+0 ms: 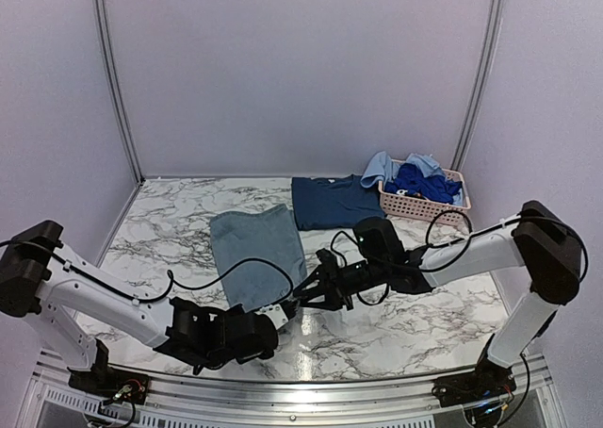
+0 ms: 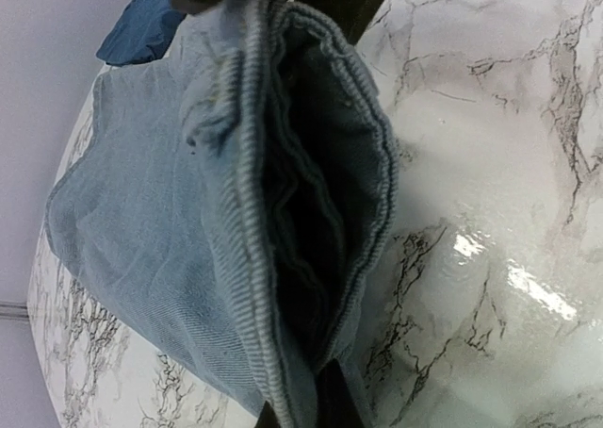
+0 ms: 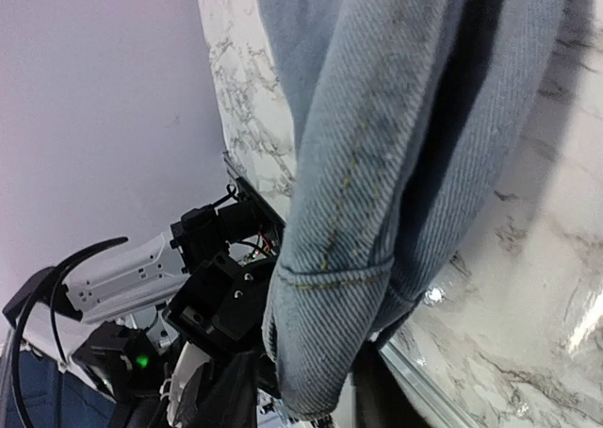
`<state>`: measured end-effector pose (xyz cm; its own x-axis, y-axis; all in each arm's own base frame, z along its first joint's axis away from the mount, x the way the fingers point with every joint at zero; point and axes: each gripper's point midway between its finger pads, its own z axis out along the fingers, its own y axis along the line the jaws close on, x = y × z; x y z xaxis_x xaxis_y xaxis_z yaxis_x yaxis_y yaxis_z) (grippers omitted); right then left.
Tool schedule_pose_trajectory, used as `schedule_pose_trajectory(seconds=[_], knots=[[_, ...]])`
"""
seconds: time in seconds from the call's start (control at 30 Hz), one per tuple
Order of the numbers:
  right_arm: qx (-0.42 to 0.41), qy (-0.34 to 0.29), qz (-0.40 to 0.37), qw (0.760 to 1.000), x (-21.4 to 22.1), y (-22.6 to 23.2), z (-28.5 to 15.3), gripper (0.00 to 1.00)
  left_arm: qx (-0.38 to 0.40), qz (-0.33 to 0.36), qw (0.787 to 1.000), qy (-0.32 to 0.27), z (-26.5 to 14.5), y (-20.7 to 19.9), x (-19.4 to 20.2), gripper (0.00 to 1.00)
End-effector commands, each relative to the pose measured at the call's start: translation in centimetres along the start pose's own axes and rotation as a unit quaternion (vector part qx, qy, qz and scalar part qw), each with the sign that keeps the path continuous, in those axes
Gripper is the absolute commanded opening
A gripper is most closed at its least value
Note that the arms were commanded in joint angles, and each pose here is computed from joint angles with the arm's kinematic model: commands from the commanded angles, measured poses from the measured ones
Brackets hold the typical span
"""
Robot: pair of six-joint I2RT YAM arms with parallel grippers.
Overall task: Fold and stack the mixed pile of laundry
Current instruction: Pick up the rectangle-folded skirt from the center of the board, then fold the rectangle-folded skirt at the center of the board.
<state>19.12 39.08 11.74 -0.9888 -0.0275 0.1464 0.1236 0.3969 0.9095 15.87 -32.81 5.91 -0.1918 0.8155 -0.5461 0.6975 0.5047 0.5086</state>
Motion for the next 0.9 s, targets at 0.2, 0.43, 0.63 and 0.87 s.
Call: schedule_pose_trajectory(seconds=[0.2,0.43,0.63,0.87], knots=[[0.082,-0.042,-0.203,0.975,-3.5,3.5,-6.3,0.59,0.111,0.004,0.994,-0.007,-3.8,-1.2,-0.4,0.00],[0.053,-0.006,-0.298,0.953,-6.6,6.0,-2.8,0.53,0.198,-0.004,0.980,-0.006,-7.3,-2.0,-1.7,0.00],[0.004,0.085,-0.339,0.937,-5.8,6.9,5.1,0.42,0.241,0.007,0.970,-0.001,-9.3,-2.3,-2.5,0.00],[0.007,0.185,-0.301,0.935,-2.0,-0.8,10.2,0.31,0.246,-0.002,0.969,-0.017,-10.6,-1.4,-3.9,0.00]])
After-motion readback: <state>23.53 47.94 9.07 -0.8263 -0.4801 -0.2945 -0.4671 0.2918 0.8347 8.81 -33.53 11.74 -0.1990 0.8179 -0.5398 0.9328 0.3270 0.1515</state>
